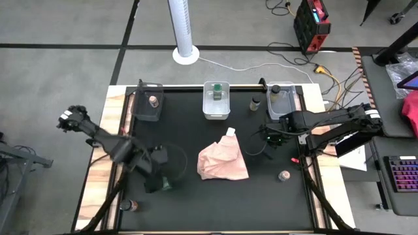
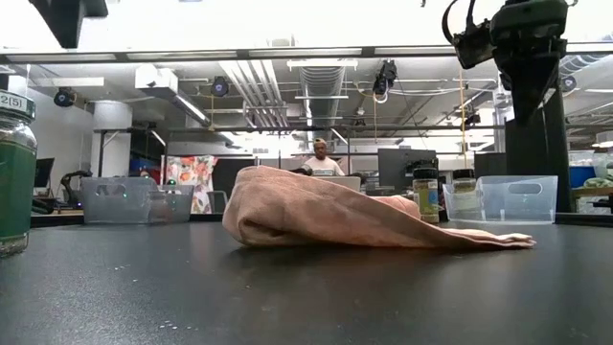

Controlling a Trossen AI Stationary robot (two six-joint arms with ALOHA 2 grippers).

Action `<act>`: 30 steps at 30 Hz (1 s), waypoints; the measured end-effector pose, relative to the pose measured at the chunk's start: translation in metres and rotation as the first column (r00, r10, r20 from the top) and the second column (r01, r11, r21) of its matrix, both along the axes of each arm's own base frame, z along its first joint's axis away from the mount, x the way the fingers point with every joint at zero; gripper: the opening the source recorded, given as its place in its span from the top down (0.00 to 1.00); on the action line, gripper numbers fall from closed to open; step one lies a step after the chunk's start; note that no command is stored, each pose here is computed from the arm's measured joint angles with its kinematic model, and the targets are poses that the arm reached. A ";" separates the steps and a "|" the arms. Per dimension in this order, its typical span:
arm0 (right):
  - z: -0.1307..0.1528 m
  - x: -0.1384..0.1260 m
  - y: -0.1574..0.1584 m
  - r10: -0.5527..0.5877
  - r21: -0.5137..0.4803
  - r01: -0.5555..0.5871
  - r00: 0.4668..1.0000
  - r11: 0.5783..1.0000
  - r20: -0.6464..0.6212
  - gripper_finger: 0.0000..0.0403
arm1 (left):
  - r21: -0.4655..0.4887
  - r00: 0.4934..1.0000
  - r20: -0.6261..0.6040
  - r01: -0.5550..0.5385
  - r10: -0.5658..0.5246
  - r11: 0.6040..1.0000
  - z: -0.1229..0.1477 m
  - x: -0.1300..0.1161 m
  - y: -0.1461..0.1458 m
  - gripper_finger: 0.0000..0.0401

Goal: Sort spices by type
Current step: Put the green spice bottle into the white bin

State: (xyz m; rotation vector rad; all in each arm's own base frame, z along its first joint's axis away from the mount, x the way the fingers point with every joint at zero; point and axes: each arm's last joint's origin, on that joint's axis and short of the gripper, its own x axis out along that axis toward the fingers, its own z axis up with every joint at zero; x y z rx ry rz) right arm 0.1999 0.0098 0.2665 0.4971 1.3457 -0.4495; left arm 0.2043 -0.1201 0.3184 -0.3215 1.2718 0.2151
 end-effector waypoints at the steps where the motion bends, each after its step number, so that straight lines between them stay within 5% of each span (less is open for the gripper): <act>1: 0.000 0.001 0.000 0.002 -0.006 -0.001 1.000 1.000 0.009 0.97 | 0.033 1.000 0.012 0.015 -0.015 0.999 0.002 0.001 -0.009 0.35; 9: 0.000 0.003 -0.001 0.011 -0.052 -0.010 0.999 0.999 0.030 0.97 | 0.097 0.999 -0.031 0.032 -0.030 0.995 -0.002 0.015 -0.063 0.35; 23: 0.001 0.006 -0.001 0.019 -0.052 -0.016 0.998 0.999 0.065 0.97 | 0.149 0.996 -0.081 0.038 -0.026 0.988 -0.008 0.020 -0.068 0.33; 30: 0.002 0.008 -0.001 0.020 -0.051 -0.015 0.996 0.999 0.089 0.97 | 0.144 0.997 -0.080 0.025 -0.013 0.989 -0.008 0.019 -0.069 0.19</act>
